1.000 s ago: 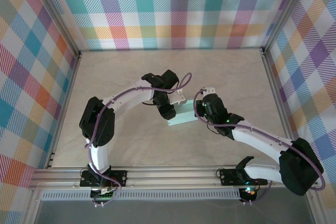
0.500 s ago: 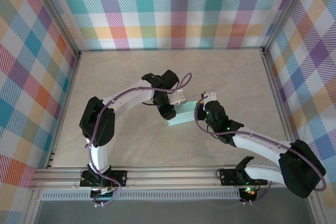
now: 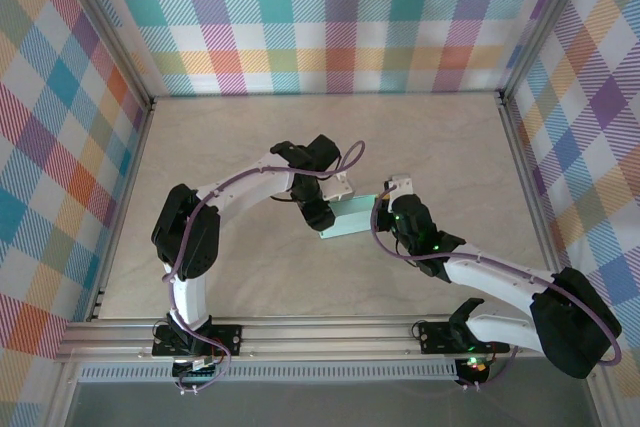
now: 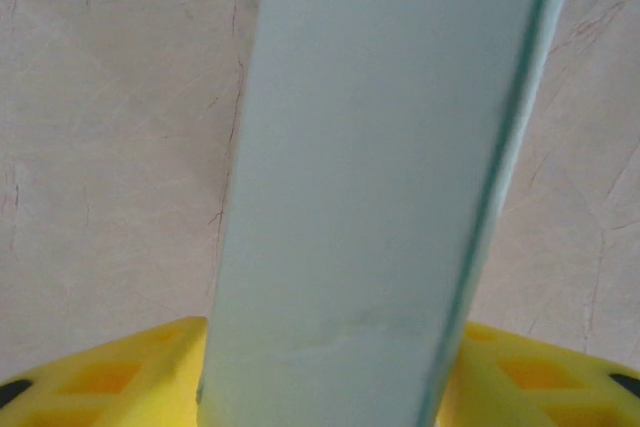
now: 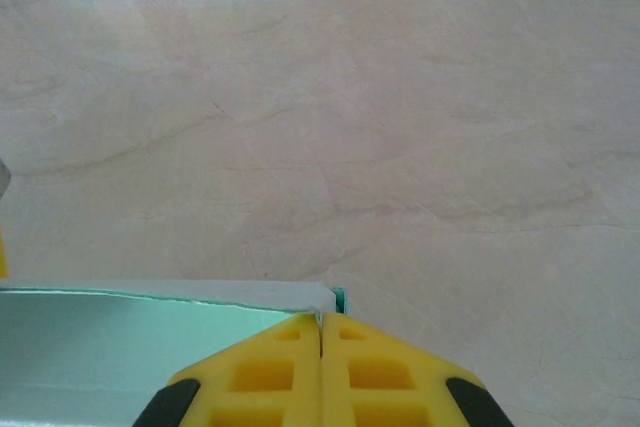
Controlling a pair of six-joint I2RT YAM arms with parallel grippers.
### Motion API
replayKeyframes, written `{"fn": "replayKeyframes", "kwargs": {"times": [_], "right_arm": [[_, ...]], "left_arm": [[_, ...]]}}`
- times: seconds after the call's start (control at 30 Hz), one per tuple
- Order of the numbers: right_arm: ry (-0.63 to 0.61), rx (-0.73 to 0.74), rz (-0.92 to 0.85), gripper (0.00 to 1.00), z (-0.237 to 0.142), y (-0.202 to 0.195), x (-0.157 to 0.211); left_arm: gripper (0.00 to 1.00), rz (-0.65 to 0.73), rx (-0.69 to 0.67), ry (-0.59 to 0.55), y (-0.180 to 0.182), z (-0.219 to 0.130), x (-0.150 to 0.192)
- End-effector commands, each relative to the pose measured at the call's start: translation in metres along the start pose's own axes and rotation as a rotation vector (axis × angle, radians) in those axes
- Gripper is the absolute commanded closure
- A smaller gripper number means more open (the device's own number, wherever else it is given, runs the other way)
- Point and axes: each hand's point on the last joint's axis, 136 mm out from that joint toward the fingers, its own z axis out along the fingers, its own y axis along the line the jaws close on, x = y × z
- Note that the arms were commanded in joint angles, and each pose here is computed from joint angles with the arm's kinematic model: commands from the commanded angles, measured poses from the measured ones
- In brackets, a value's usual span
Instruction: Fold the paper box
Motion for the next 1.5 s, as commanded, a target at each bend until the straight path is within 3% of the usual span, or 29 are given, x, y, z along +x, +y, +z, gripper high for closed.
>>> {"fn": "replayKeyframes", "kwargs": {"times": [0.0,0.13,0.4,0.53,0.7,0.87,1.07,1.27,1.47], "right_arm": [[0.081,0.022,-0.051,1.00,0.000,-0.005,0.020],[0.085,0.027,-0.064,1.00,-0.002,-0.005,0.015],[0.079,0.045,-0.071,1.00,-0.003,-0.005,0.008],[0.078,0.052,-0.082,1.00,-0.003,-0.003,0.005],[0.092,0.060,-0.084,1.00,-0.001,-0.001,0.006],[0.108,0.070,-0.082,1.00,0.001,-0.001,0.007],[0.112,0.075,-0.072,1.00,-0.001,0.000,0.003],[0.118,0.074,-0.064,1.00,-0.001,0.000,0.002],[0.126,0.071,-0.062,1.00,-0.001,0.001,0.003]], "left_arm": [[0.38,0.006,-0.025,-0.005,-0.001,-0.006,0.000],[0.37,-0.002,-0.047,-0.028,0.001,-0.013,-0.003],[0.00,-0.010,-0.078,-0.085,0.002,-0.027,-0.008],[0.00,-0.049,-0.126,-0.146,0.005,-0.039,-0.011],[0.00,-0.193,-0.173,-0.239,0.005,-0.057,-0.022],[0.11,-0.227,-0.225,-0.317,-0.010,-0.068,-0.028],[0.30,-0.333,-0.334,-0.416,0.000,-0.086,-0.019],[0.39,-0.399,-0.335,-0.370,0.000,-0.077,-0.002],[0.57,-0.422,-0.345,-0.345,0.004,-0.068,0.005]]}}
